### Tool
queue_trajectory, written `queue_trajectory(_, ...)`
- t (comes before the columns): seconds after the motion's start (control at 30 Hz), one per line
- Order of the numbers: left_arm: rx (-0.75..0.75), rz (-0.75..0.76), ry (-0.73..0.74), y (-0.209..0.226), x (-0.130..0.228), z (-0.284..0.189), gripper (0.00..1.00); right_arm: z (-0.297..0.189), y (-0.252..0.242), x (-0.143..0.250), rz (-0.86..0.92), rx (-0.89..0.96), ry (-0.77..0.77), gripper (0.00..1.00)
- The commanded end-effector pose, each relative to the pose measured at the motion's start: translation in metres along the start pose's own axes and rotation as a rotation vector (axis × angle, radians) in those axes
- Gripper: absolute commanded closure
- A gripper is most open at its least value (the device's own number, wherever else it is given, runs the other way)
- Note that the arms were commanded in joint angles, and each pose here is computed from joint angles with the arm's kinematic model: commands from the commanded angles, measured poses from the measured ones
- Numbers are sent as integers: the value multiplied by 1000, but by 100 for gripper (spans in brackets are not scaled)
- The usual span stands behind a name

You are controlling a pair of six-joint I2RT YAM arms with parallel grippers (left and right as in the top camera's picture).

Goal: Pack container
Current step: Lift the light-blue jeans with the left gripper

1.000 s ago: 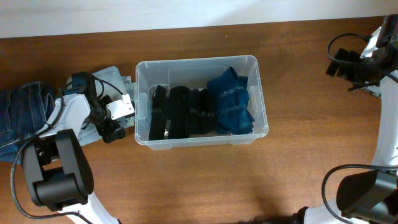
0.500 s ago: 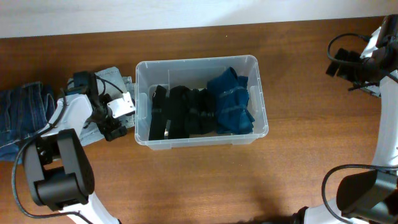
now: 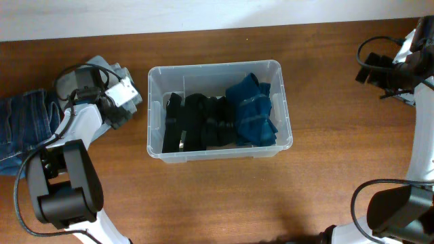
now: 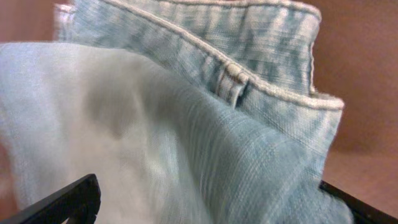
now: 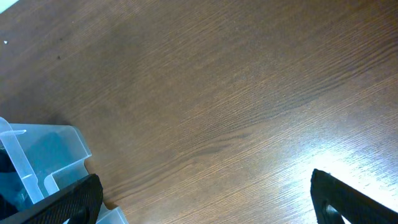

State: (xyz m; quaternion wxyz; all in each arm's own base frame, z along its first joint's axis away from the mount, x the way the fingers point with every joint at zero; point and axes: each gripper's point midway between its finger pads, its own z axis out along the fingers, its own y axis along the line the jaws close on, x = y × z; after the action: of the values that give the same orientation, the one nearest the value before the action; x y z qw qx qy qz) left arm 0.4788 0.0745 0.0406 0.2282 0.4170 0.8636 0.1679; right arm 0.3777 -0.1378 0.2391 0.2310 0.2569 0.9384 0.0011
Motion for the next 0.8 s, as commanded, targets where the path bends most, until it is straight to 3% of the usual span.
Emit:
queue_trajectory(0.0, -38, -208, 47, 7, 12, 4, 0, -4, -2, -2, -5, 8, -13, 2)
queue_trajectory(0.43, 51, -202, 112, -15, 27, 3, 0, -4, -2, -2, -4, 8, -13, 1)
queue_trajectory(0.77, 131, -58, 163, -41, 45, 29, 0, -4, -2, -2, -4, 8, -13, 2)
